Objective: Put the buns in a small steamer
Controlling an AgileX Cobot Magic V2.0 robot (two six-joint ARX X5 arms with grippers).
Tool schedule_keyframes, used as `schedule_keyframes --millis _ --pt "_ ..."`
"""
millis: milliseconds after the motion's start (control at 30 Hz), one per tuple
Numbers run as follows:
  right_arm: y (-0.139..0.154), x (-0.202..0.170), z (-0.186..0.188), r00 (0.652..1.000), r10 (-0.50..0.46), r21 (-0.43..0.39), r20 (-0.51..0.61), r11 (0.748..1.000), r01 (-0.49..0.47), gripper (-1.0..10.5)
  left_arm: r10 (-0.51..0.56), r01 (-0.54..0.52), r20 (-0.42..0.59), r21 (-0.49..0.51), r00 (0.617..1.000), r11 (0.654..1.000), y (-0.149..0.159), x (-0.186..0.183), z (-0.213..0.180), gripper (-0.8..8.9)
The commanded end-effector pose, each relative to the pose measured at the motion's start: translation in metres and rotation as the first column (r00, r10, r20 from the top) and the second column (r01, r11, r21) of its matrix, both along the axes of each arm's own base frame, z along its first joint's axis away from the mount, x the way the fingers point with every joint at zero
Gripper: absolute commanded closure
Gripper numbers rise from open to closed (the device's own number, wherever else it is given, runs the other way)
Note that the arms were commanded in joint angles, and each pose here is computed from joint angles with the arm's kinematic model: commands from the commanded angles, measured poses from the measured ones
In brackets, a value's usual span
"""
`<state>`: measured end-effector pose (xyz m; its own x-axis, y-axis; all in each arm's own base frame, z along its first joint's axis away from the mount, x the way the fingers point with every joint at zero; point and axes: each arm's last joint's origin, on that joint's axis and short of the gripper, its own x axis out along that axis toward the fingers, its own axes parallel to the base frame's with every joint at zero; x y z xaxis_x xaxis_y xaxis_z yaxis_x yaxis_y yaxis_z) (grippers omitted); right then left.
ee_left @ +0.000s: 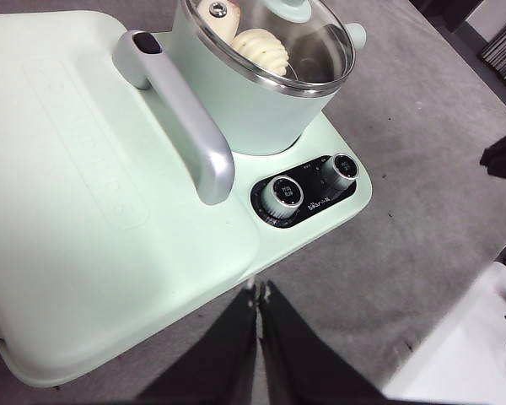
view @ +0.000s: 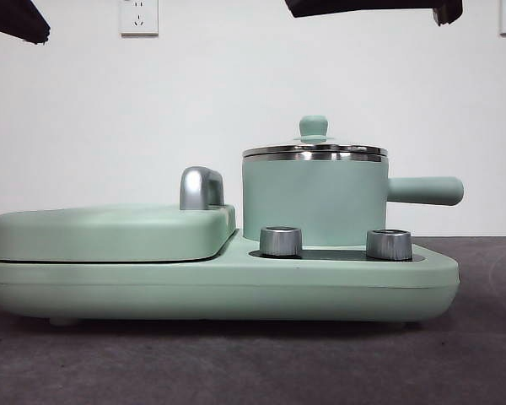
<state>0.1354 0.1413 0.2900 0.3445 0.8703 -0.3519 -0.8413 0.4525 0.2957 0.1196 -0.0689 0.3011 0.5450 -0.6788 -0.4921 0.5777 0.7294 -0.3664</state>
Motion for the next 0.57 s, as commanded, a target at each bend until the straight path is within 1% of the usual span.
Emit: schedule_keyframes --millis 33,100,167,233,300,367,433,467,533,567 --pt "0.002 -0.001 0.007 1.0 0.012 0.019 0.021 1.0 -0.013 9.3 -0.007 0.007 0.012 -0.01 1.0 1.0 -0.001 0.0 0.003 8.07" --pt "0.002 -0.001 0.007 1.0 0.012 0.02 0.021 1.0 -0.013 9.3 -0.011 0.012 0.017 -0.002 1.0 1.0 0.0 -0.001 0.003 8.07" --pt "0.002 -0.001 0.007 1.0 0.012 0.02 0.021 1.0 -0.013 9.3 -0.032 0.029 0.077 0.043 0.997 0.999 0.003 -0.002 0.003 8.06" --pt "0.002 -0.001 0.007 1.0 0.012 0.02 0.022 1.0 -0.013 9.3 -0.031 0.021 0.171 0.062 0.985 0.998 0.008 -0.003 0.0 8.06" --pt "0.002 -0.001 0.007 1.0 0.012 0.02 0.022 1.0 -0.013 9.3 0.002 -0.023 0.294 0.068 0.956 0.997 0.016 -0.004 -0.007 8.07" --pt "0.002 -0.001 0.007 1.0 0.012 0.02 0.022 1.0 -0.012 9.3 0.076 -0.1 0.38 0.045 0.922 0.994 0.025 -0.007 -0.016 8.06" --pt "0.002 -0.001 0.007 1.0 0.012 0.02 0.022 1.0 -0.013 9.3 0.189 -0.227 0.443 0.033 0.876 0.973 0.036 -0.012 -0.03 8.06" --pt "0.002 -0.001 0.007 1.0 0.012 0.02 0.022 1.0 -0.013 9.3 0.239 -0.286 0.458 0.034 0.856 0.958 0.04 -0.014 -0.037 8.06" --pt "0.002 -0.001 0.007 1.0 0.012 0.02 0.022 1.0 -0.013 9.3 0.354 -0.422 0.476 0.041 0.805 0.906 0.048 -0.019 -0.055 8.06" --pt "0.002 -0.001 0.007 1.0 0.012 0.02 0.022 1.0 -0.013 9.3 0.388 -0.464 0.479 0.045 0.787 0.885 0.051 -0.021 -0.063 8.06"
